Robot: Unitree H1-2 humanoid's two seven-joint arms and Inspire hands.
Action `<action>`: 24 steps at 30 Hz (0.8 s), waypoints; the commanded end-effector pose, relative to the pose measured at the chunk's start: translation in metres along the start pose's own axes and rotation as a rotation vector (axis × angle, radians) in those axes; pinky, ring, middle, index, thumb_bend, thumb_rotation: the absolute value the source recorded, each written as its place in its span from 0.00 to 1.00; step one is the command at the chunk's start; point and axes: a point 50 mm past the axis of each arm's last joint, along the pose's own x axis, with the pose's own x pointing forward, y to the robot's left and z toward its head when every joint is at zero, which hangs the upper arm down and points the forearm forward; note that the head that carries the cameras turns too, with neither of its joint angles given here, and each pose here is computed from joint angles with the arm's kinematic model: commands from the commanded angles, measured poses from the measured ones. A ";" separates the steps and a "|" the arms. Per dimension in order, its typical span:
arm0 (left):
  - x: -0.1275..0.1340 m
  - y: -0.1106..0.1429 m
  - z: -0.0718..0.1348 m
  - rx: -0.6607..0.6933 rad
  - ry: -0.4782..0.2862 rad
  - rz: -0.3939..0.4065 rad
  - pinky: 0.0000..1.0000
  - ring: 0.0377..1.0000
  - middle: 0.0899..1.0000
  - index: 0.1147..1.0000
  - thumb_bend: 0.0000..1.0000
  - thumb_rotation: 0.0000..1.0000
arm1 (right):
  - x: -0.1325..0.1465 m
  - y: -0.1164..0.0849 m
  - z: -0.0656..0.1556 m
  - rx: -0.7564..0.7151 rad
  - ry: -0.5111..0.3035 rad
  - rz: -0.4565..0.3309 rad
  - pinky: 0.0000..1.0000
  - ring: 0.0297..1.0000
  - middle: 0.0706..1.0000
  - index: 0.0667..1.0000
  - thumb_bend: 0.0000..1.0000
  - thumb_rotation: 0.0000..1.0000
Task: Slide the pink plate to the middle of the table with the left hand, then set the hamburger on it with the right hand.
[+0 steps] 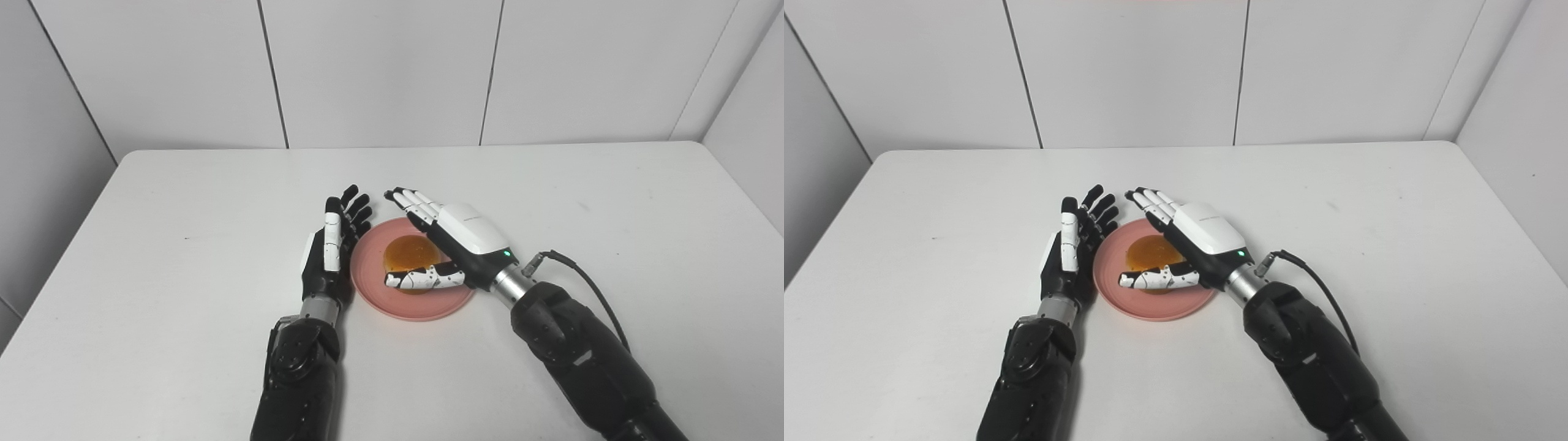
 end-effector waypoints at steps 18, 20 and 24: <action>0.001 0.008 0.012 0.062 -0.050 0.015 0.98 0.95 0.92 0.88 0.85 0.99 | -0.006 -0.022 -0.001 0.603 0.054 -0.391 0.98 1.00 1.00 1.00 0.69 1.00; 0.001 0.010 0.012 0.073 -0.054 0.014 0.98 0.95 0.92 0.89 0.85 1.00 | -0.007 -0.019 -0.004 0.641 0.063 -0.408 0.99 1.00 1.00 1.00 0.69 1.00; 0.001 0.014 0.014 0.103 -0.068 0.001 1.00 0.96 0.94 0.91 0.87 1.00 | -0.011 -0.011 -0.009 0.703 0.082 -0.424 0.99 1.00 1.00 1.00 0.67 1.00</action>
